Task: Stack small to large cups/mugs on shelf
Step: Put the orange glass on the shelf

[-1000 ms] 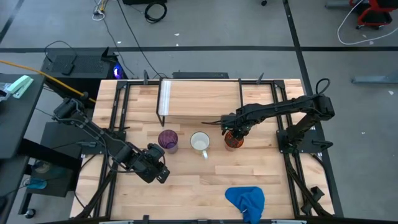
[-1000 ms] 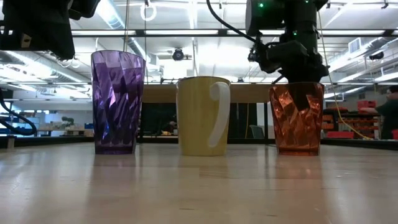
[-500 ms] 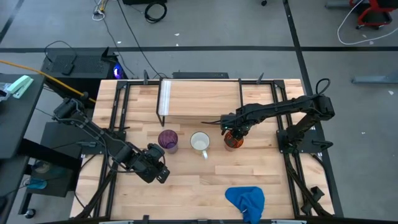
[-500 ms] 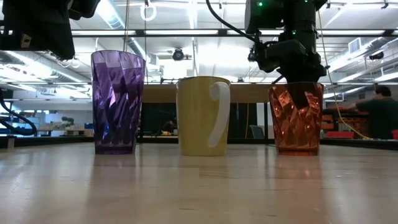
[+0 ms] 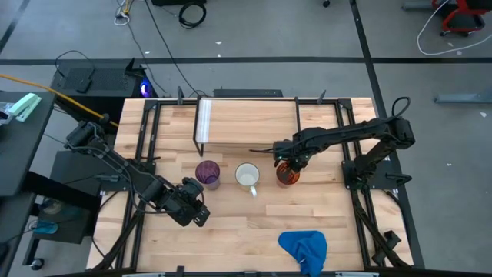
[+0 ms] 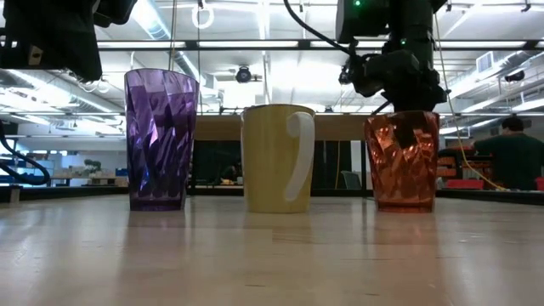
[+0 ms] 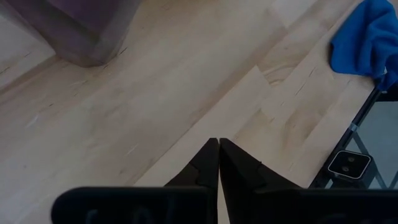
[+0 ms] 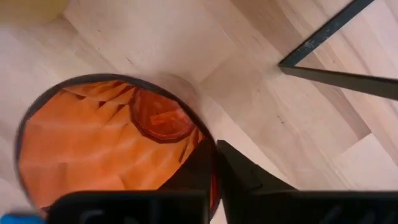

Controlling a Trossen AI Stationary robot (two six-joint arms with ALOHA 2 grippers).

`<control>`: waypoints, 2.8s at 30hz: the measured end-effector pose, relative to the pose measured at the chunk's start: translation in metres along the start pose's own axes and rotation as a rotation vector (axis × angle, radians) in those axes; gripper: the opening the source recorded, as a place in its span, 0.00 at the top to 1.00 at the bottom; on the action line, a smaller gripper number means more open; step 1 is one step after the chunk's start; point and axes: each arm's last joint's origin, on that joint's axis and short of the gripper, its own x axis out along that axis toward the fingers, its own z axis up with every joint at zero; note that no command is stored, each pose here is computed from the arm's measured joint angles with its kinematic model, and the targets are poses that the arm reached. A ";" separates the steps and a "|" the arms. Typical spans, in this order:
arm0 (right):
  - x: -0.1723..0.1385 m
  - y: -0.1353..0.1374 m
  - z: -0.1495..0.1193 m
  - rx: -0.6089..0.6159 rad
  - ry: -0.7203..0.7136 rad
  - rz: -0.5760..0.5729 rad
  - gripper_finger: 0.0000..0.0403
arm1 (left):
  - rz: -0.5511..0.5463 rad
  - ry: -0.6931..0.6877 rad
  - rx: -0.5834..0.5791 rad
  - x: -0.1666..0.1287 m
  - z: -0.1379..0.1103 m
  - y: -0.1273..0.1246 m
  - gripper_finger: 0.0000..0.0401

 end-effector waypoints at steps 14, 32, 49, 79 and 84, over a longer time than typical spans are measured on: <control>-0.083 0.008 0.003 -0.108 -0.036 0.099 0.98 | -0.015 -0.002 -0.006 0.000 0.000 -0.001 0.95; -0.216 -0.104 0.050 0.179 -0.430 -0.009 0.98 | -0.021 -0.004 -0.010 0.000 0.001 -0.002 0.96; -0.156 -0.123 0.125 0.093 -0.251 -0.053 0.98 | -0.019 -0.015 -0.056 0.002 0.006 -0.002 0.95; -0.155 -0.127 0.121 0.040 -0.174 0.028 0.98 | -0.019 -0.015 -0.076 0.002 0.006 -0.002 0.95; -0.155 -0.129 0.121 0.043 -0.167 0.041 0.98 | -0.019 -0.015 -0.078 0.002 0.006 -0.002 0.94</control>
